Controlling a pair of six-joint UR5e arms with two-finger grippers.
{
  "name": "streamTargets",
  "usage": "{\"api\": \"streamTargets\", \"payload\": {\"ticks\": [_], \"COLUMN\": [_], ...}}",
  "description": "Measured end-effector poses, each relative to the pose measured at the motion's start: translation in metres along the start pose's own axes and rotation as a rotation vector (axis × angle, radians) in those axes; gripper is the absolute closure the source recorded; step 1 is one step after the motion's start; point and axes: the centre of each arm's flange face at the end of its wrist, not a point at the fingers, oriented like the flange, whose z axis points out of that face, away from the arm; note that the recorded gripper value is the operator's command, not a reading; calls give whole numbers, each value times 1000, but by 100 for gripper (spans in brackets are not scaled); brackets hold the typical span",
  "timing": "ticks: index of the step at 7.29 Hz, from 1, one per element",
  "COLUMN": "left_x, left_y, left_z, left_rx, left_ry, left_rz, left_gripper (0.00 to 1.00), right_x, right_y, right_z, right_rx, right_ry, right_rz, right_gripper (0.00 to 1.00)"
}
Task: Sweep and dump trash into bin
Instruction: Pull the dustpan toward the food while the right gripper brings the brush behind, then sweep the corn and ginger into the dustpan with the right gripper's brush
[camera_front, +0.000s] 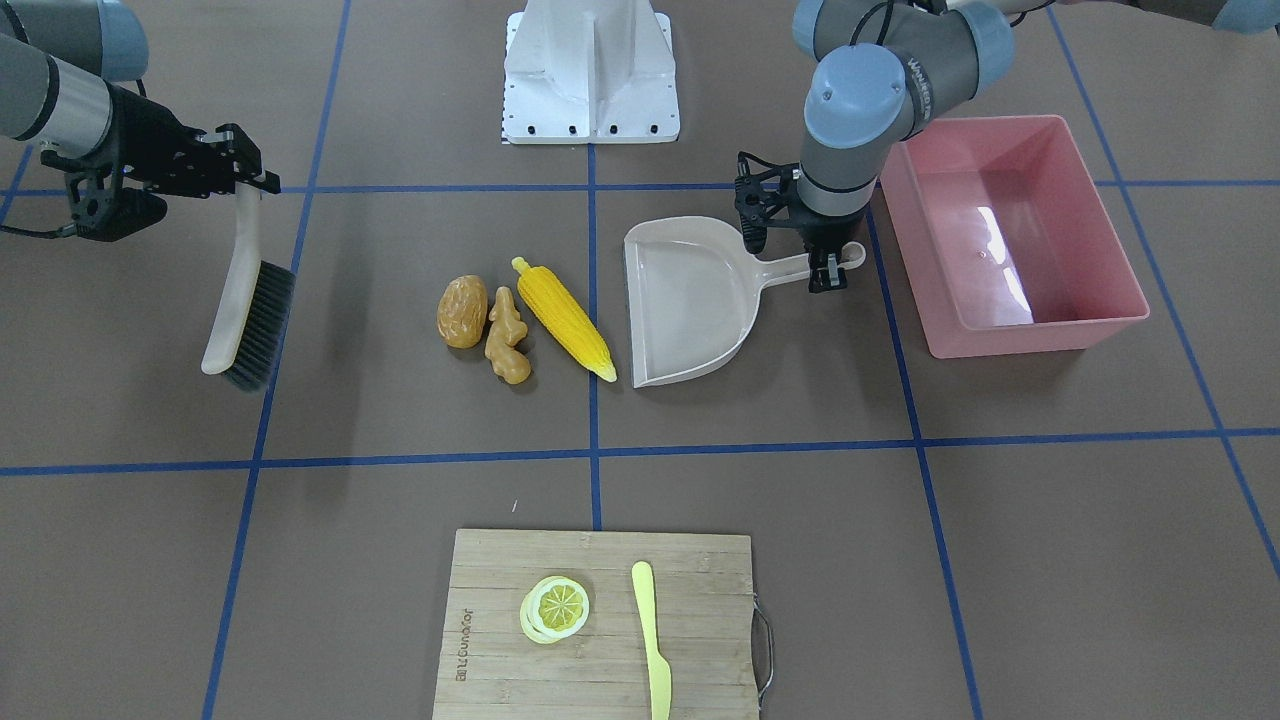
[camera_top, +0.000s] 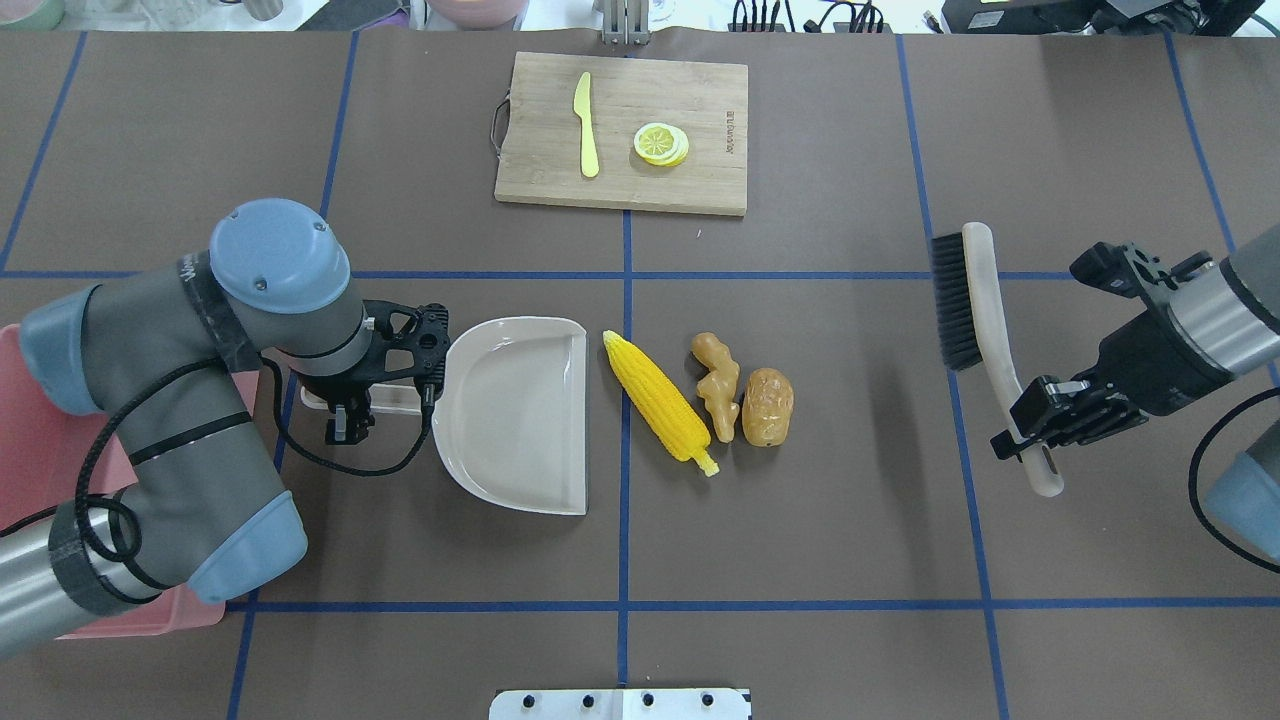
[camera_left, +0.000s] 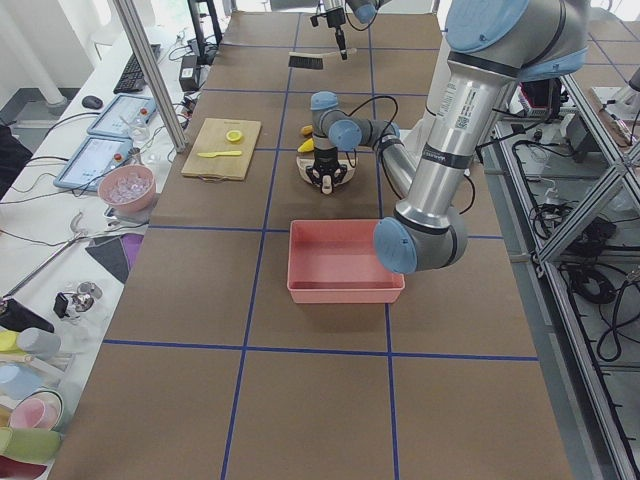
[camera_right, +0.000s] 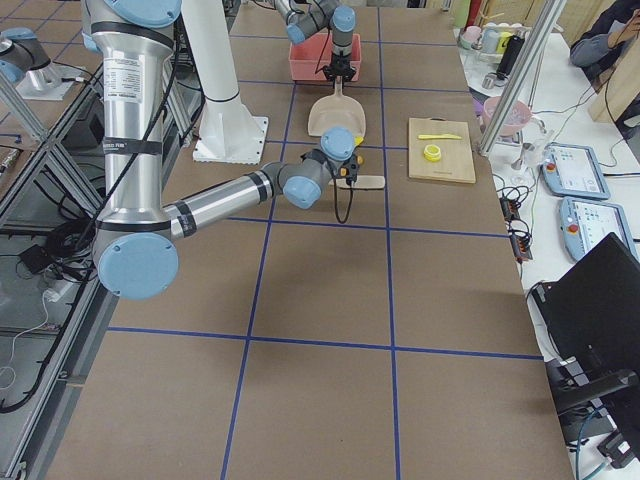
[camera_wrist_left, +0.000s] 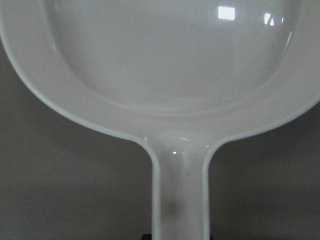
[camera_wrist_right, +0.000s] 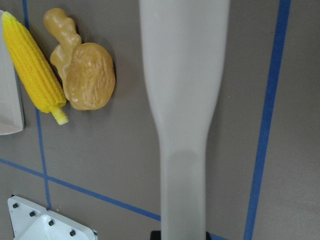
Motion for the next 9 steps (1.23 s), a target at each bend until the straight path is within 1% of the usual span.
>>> {"api": "streamTargets", "payload": {"ticks": [1, 2, 3, 4, 5, 9], "left_x": [-11, -20, -28, -33, -35, -35], "left_y": [-10, -21, -35, -45, -50, -51], "left_z": [-1, -1, -2, -3, -3, -3], "left_rx": [2, 3, 4, 5, 7, 5], "left_ry": [3, 4, 5, 5, 4, 5], "left_rz": [6, 9, 10, 11, 12, 12], "left_gripper": [100, 100, 100, 100, 100, 100], "right_x": [14, 8, -21, -47, -63, -77], "right_y": [5, 7, 7, 11, 16, 23], "right_z": [29, 59, 92, 118, 135, 153], "right_rx": [-3, -14, -42, -68, -80, -93], "right_ry": [-41, -87, -130, -154, -166, -172], "right_rz": [20, 37, 35, 22, 7, -10], "right_gripper": [100, 100, 100, 100, 100, 100]}}
